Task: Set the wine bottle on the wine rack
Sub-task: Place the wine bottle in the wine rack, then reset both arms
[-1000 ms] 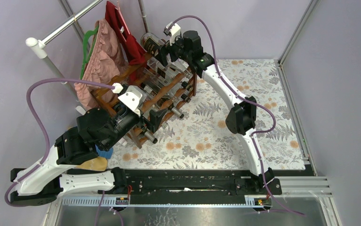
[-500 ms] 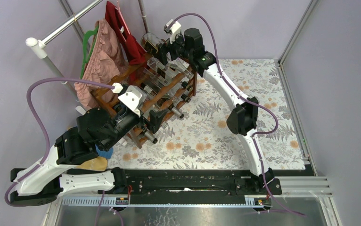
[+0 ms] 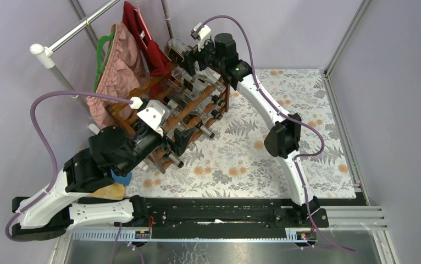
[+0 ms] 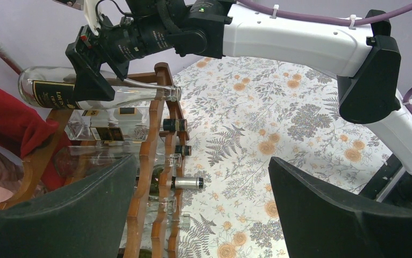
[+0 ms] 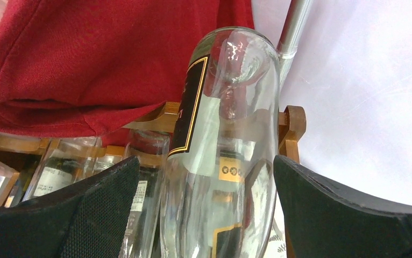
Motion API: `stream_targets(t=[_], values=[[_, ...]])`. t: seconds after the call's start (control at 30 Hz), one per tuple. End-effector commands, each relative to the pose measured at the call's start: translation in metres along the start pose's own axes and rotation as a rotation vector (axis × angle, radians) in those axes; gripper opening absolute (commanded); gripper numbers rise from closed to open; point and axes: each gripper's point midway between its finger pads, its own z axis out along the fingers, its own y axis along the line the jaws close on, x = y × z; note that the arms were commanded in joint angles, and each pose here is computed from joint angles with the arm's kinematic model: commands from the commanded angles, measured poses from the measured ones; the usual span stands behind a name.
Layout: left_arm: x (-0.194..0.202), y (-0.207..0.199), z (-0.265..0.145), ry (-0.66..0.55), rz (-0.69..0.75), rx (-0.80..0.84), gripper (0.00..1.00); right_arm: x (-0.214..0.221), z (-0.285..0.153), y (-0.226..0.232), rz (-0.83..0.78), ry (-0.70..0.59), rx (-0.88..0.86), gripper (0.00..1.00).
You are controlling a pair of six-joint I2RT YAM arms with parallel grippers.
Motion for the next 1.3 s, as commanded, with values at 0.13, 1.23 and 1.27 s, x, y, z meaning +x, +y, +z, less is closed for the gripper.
stream_targets(t=[0.13,1.23,1.27], values=[[-0.026,0.002,-0.003,-0.083,-0.053,0.003,0.99,-0.068,-0.023,0.017,-0.060,-0.116,0.007,1.00],[-0.040,-0.004,-0.006,-0.115,-0.073,0.049,0.99,-0.109,-0.061,0.005,-0.080,-0.159,0.011,1.00],[-0.048,-0.006,-0.008,-0.132,-0.079,0.064,0.99,-0.117,-0.069,0.006,-0.090,-0.170,-0.007,1.00]])
